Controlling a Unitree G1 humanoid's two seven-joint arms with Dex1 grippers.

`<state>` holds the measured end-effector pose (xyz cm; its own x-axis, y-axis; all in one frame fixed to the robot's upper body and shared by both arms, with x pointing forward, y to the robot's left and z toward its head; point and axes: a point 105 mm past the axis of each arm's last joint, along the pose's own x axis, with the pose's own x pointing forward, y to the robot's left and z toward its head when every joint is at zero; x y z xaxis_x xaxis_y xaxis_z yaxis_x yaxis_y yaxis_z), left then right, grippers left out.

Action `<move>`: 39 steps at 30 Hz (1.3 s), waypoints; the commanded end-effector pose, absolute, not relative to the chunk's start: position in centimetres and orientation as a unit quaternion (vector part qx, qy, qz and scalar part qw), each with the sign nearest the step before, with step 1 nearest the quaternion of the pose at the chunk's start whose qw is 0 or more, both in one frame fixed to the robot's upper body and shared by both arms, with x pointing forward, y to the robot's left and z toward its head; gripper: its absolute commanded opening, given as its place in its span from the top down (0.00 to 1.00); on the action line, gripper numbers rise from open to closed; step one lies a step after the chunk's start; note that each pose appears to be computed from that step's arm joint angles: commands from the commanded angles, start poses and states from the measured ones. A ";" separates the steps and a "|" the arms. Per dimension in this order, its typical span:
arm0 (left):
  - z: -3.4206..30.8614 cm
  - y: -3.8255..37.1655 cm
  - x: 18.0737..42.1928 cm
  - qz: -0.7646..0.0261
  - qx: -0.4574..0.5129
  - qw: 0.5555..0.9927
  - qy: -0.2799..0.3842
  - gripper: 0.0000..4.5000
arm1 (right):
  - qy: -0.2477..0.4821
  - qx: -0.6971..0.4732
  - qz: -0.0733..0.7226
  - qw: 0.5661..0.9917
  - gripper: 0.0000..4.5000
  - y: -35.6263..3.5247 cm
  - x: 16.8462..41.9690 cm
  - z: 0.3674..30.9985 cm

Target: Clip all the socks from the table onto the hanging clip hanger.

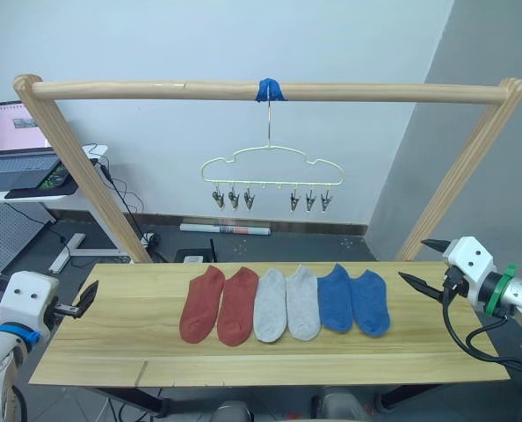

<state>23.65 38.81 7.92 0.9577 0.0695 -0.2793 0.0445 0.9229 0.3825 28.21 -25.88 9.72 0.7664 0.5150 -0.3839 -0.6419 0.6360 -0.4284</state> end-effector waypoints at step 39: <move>11.5 34.5 26.3 -0.091 0.166 0.980 0.060 0.01 | 0.087 -0.278 0.314 0.904 0.00 -25.4 27.3 11.3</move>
<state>25.49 35.48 9.86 0.9730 -0.1178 -0.1983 0.1734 0.9407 0.2916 27.24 -25.32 9.50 0.7624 0.5206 -0.3844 -0.6464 0.6393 -0.4164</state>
